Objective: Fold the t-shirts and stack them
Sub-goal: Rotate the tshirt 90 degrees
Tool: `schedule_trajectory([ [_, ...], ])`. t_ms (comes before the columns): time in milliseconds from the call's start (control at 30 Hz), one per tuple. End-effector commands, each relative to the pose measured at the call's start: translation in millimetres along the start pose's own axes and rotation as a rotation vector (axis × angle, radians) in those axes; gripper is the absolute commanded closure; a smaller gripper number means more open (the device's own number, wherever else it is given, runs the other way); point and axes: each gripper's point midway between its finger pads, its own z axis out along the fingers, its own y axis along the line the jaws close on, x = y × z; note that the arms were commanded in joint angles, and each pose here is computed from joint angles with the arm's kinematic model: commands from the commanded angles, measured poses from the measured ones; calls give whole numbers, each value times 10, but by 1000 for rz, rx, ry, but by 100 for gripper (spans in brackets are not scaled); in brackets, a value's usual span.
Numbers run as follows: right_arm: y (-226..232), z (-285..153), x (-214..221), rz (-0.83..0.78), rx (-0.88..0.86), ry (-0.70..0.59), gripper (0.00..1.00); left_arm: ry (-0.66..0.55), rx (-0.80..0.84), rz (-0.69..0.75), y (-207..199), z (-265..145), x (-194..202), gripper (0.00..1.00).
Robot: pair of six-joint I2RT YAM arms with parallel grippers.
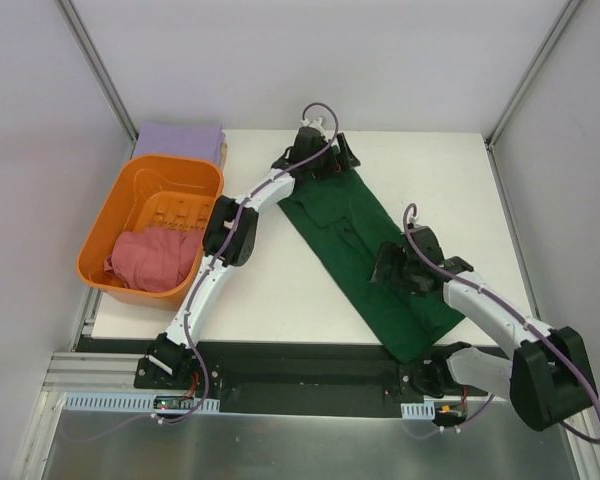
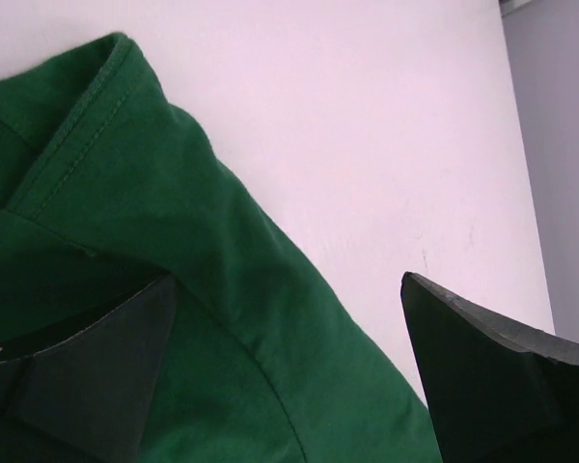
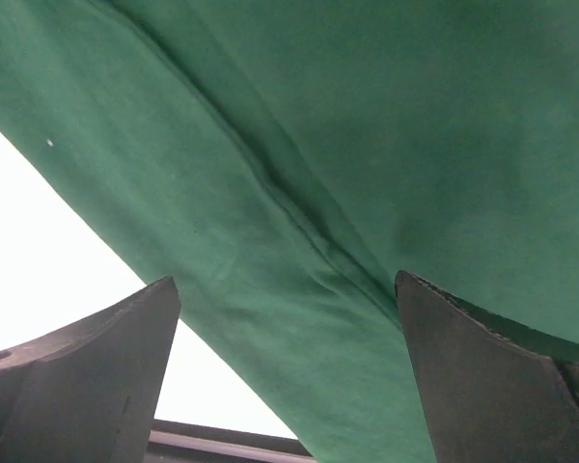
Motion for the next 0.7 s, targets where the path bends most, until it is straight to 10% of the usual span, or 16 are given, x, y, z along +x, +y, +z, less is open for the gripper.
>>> schedule_trajectory([
  [0,-212,-411,-391,-85,151,-162,4,-85,127,123,-577,-279,-365,1],
  [333,-711,-184,-138,17,250,-70,4,-18,66,356,-1235,-1172,212,1],
  [667,-513,22,338,79,55,117,4,194,-223,210,-432,-1402,1268,1],
])
